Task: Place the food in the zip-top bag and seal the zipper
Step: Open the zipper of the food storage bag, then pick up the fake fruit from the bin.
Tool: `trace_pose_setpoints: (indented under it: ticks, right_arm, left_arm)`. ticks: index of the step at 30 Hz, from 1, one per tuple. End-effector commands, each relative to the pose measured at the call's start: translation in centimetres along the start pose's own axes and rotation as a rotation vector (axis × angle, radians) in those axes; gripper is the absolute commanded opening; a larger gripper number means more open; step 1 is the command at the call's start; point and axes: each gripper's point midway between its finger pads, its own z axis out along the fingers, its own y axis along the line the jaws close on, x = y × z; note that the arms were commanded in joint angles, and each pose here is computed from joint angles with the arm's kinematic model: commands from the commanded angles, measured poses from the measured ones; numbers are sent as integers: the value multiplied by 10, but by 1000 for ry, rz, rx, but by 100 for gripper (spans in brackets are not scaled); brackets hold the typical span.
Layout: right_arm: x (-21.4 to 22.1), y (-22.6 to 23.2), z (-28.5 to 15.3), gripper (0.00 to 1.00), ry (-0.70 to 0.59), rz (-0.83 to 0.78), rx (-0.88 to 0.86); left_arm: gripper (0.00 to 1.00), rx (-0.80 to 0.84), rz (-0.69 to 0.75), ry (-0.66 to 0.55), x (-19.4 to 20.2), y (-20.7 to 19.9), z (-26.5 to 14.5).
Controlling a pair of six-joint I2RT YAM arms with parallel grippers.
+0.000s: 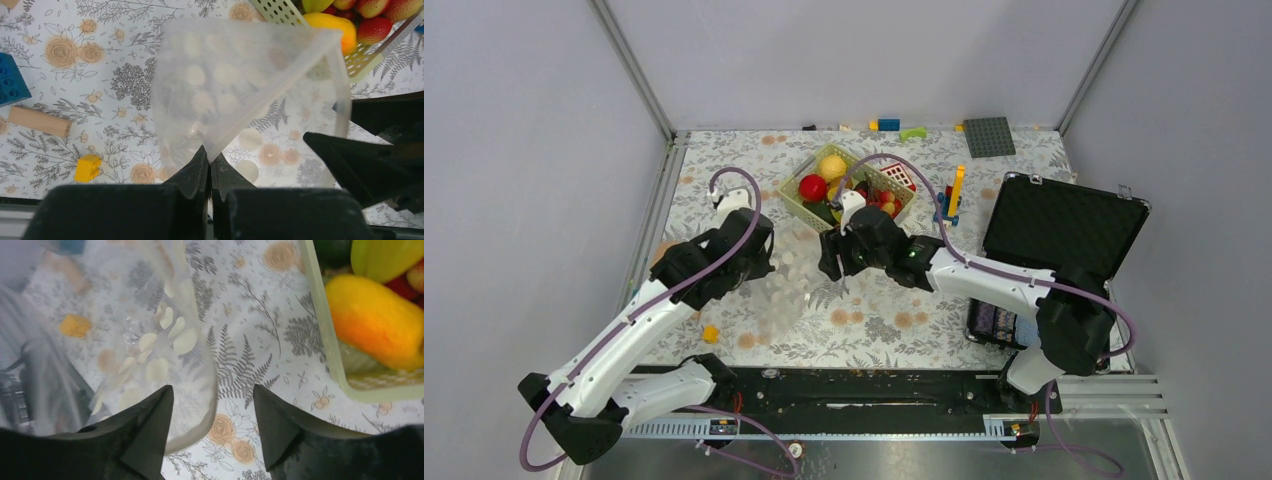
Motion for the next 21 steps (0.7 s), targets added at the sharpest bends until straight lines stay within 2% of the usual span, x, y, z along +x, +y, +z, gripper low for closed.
trace_pose_setpoints:
  ticks: [1, 4, 7, 12, 15, 21]
  right_arm:
    - [-47, 40, -19, 72, -84, -58, -170]
    - [-71, 56, -40, 83, -195, -67, -250]
    - [-82, 53, -59, 99, -272, -85, -243]
    - [-95, -2, -65, 100, -346, -57, -4]
    - [-98, -40, -52, 99, -289, 0, 95]
    - [-109, -85, -19, 100, -190, 44, 220]
  left_arm:
    - [0, 49, -40, -76, -24, -13, -5]
    - [0, 30, -45, -75, -23, -11, -3]
    - [0, 21, -42, -68, -21, -12, 1]
    - [0, 12, -59, -87, -21, -9, 5]
    - [0, 18, -74, -103, -21, -8, 5]
    - [0, 12, -95, -109, -20, -6, 6]
